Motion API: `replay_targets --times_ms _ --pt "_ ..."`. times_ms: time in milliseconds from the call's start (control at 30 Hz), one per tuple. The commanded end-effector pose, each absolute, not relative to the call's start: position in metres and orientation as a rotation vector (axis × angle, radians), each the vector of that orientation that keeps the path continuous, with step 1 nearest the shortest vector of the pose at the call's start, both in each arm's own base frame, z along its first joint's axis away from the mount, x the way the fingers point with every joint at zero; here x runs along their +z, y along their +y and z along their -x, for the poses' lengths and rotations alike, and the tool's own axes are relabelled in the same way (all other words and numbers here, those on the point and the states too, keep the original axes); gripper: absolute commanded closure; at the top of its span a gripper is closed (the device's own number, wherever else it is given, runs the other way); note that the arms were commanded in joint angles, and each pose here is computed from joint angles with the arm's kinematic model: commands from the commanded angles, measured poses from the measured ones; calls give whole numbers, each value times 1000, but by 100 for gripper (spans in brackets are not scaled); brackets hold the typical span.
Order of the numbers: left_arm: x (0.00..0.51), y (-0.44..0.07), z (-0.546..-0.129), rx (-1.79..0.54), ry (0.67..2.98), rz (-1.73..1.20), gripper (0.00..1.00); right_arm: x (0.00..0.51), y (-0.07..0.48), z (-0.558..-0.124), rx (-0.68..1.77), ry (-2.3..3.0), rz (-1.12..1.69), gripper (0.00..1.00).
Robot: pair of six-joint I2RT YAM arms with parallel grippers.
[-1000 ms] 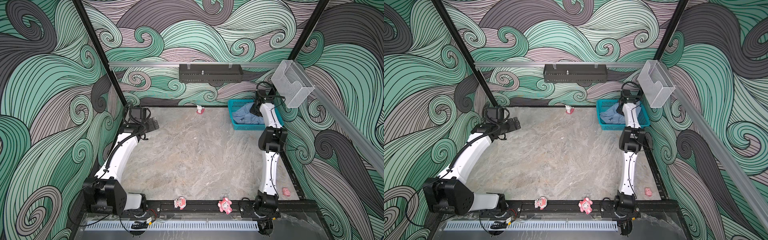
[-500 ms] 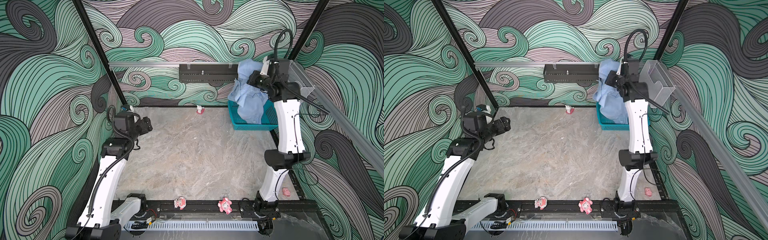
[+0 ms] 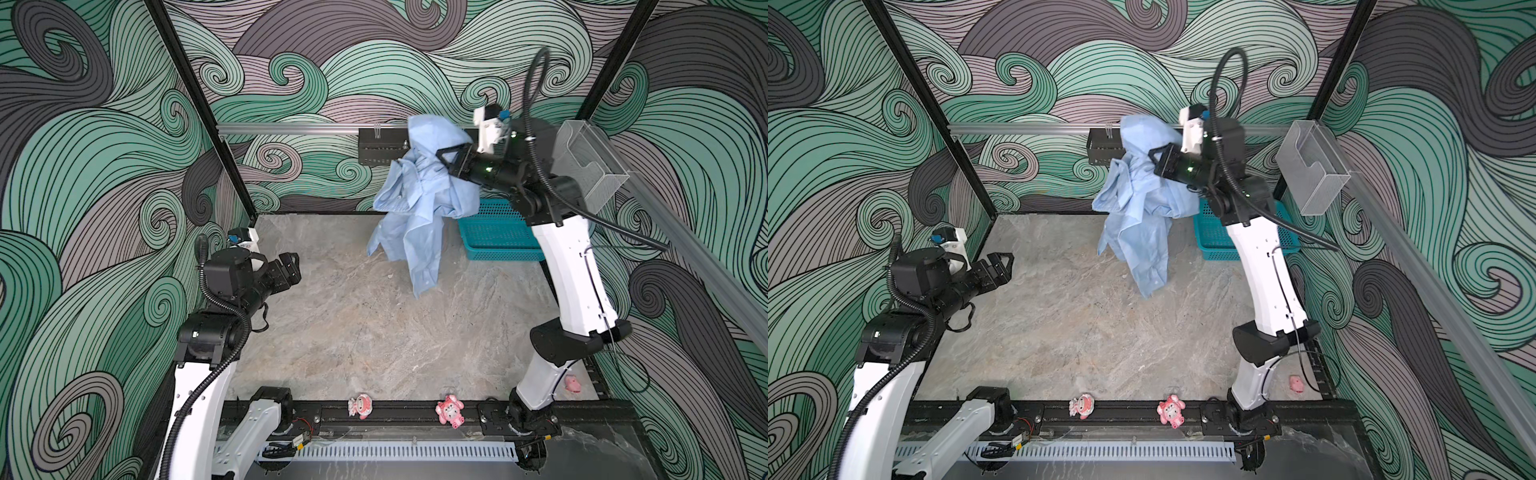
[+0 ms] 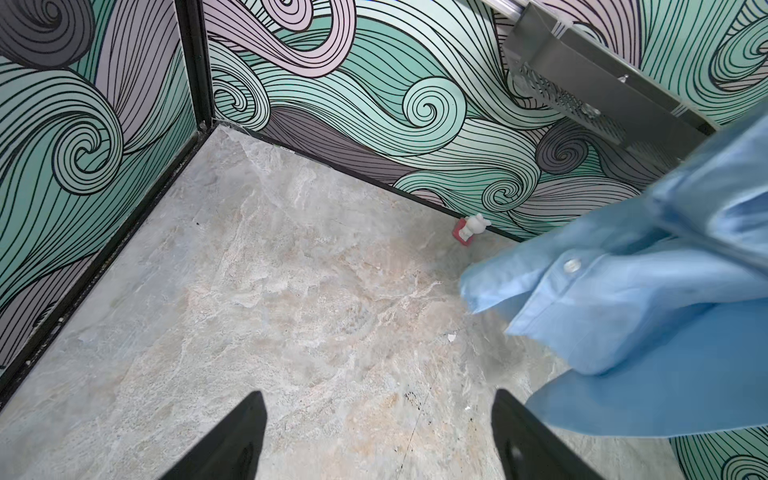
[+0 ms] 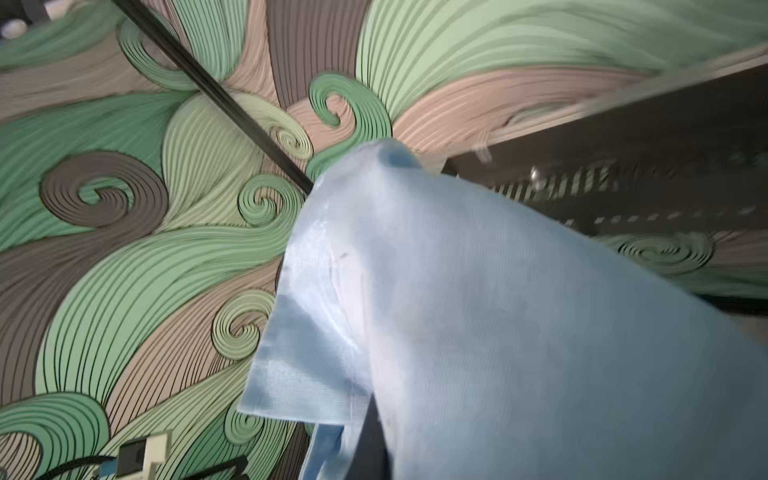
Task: Fold and stack the long sleeve shirts
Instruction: 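Lift the blue shirt out with the right gripper and drop it on the table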
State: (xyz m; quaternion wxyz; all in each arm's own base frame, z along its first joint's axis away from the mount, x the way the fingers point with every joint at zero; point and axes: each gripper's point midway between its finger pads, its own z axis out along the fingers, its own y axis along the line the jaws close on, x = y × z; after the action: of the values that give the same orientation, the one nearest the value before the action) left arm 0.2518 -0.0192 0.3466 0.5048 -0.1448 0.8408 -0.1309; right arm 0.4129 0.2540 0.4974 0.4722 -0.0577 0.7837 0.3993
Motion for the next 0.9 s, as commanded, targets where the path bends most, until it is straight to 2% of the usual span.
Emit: replay_targets --times_ms 0,133,267,367,500,667,733,767,833,867 --pt "331 -21 -238 -328 2089 361 13 475 299 -404 1104 1945 186 100" --pt "325 -20 -229 -316 2106 361 9 439 346 -392 1195 2004 215 100" --pt "322 -16 -222 -284 2114 366 6 439 391 -375 1342 1999 262 100" --pt "320 -15 -219 -277 2121 364 5 429 402 -374 1402 2021 239 100" --pt "314 -17 -217 -285 2143 361 5 371 373 -390 1289 2121 101 100" --pt "299 -23 -215 -322 2192 355 6 239 298 -406 1063 2363 -187 98" --pt "290 -27 -215 -341 2224 351 9 191 273 -400 961 2463 -237 91" --pt "283 -29 -215 -353 2249 347 10 167 257 -394 883 2527 -268 83" --pt "269 -34 -214 -379 2299 347 11 143 235 -381 786 2602 -288 53" --pt "260 -36 -212 -391 2326 349 12 143 222 -376 700 2614 -281 45"
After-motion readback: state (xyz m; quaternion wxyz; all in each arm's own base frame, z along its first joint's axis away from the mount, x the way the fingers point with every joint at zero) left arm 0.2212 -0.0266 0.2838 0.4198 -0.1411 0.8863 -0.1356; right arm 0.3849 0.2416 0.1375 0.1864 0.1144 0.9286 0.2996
